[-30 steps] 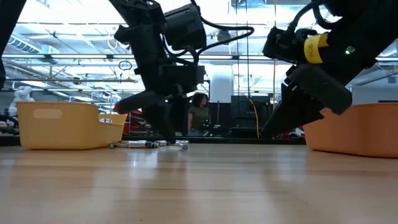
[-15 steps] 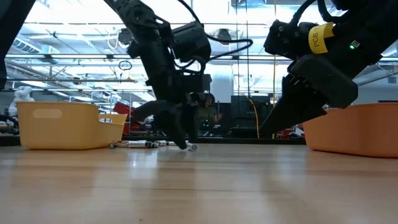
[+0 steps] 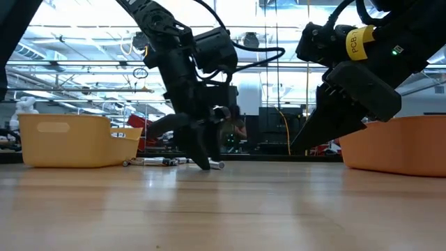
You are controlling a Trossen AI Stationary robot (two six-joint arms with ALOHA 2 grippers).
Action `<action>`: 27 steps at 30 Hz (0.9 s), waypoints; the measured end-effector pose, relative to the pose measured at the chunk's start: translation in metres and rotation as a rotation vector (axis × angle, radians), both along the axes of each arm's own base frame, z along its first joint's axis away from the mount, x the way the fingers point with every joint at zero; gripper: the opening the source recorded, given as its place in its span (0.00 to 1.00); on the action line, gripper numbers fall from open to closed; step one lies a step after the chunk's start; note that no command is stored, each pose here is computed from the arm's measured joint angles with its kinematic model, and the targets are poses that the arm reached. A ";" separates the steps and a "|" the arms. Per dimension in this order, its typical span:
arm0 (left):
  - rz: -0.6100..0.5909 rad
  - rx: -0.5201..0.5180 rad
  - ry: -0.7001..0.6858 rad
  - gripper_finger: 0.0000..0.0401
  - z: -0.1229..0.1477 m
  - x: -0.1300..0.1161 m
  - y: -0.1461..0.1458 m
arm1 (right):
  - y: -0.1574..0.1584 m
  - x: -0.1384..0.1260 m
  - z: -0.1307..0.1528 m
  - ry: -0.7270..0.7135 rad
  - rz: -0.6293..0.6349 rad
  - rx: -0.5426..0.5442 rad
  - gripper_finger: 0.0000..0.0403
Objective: Sort batteries
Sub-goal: Put the silver battery into the yellow bin
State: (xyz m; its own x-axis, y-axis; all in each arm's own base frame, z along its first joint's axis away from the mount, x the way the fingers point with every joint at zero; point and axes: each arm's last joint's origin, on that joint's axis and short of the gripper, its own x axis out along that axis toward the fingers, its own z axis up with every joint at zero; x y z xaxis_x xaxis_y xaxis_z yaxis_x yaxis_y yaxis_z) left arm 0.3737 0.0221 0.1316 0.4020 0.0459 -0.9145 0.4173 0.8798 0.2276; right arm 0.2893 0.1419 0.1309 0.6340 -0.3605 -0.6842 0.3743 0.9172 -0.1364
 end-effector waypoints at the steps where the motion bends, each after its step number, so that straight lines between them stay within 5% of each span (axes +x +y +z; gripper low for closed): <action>1: 0.009 -0.011 0.003 0.46 0.000 0.000 0.000 | 0.000 0.000 0.000 0.000 0.000 0.000 0.38; 11: 0.099 -0.066 0.013 0.12 -0.002 -0.002 -0.001 | 0.000 0.000 0.000 0.005 0.010 -0.010 0.38; 20: 0.209 -0.076 0.002 0.11 0.008 -0.001 -0.002 | -0.002 0.001 0.000 0.016 0.023 -0.029 0.38; 27: 0.365 -0.093 -0.072 0.11 0.058 -0.010 -0.004 | -0.005 0.001 -0.001 0.038 0.028 -0.048 0.38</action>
